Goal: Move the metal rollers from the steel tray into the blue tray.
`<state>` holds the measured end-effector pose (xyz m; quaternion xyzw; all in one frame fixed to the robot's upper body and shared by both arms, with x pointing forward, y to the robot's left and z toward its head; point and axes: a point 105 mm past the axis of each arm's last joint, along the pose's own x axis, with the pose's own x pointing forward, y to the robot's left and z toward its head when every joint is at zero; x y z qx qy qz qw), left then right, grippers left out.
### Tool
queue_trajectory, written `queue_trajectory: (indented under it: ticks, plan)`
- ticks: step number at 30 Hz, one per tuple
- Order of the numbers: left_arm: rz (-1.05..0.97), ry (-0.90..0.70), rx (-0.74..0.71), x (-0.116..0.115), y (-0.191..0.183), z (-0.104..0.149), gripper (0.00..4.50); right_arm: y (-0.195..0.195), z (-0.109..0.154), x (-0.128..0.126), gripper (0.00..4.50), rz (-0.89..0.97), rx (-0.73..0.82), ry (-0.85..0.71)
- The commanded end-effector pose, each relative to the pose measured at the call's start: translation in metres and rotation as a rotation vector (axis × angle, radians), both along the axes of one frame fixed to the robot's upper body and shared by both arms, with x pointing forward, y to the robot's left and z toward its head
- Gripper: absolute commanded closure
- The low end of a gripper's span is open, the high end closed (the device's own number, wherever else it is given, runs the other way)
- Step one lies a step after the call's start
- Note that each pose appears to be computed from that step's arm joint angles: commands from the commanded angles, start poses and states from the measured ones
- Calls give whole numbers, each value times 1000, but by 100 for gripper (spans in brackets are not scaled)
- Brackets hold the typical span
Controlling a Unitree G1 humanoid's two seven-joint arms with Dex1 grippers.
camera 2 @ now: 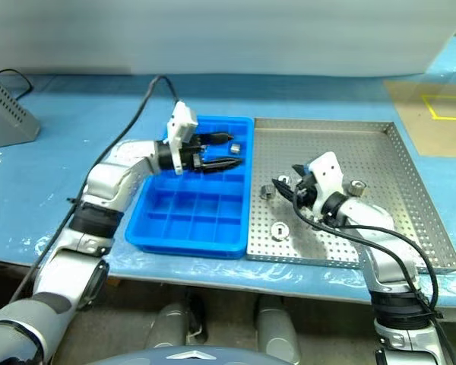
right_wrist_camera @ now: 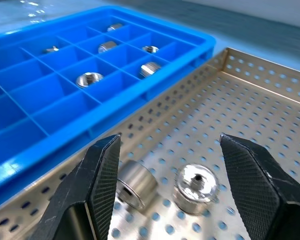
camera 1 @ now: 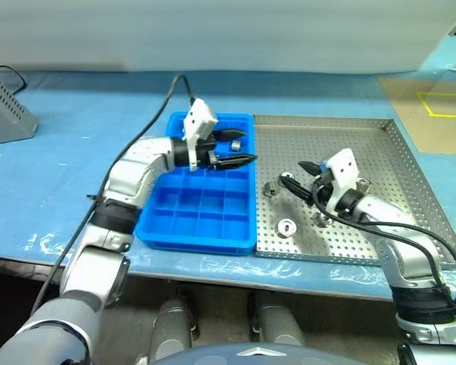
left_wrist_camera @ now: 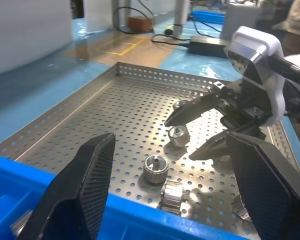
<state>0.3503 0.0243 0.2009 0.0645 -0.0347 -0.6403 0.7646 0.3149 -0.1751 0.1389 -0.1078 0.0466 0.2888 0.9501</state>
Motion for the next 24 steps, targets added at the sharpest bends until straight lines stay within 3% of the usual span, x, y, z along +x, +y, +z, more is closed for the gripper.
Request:
queue_trajectory:
  ticks: [1,5,13,18,24]
  plan:
    - [-116,-57,58,-1,-13,-4,78,-8,23,-20,122,19,10,-62]
    - [-128,-129,190,15,-31,-21,78,-14,22,-40,122,-5,-7,-46]
    - [-213,-171,412,25,-64,-12,78,-14,8,-49,122,-101,-6,-33]
    - [-230,-195,678,28,-61,-29,78,-12,5,-48,122,-129,0,-35]
    - [-199,-134,843,31,-57,-37,78,-11,-5,-51,122,-152,0,-23]
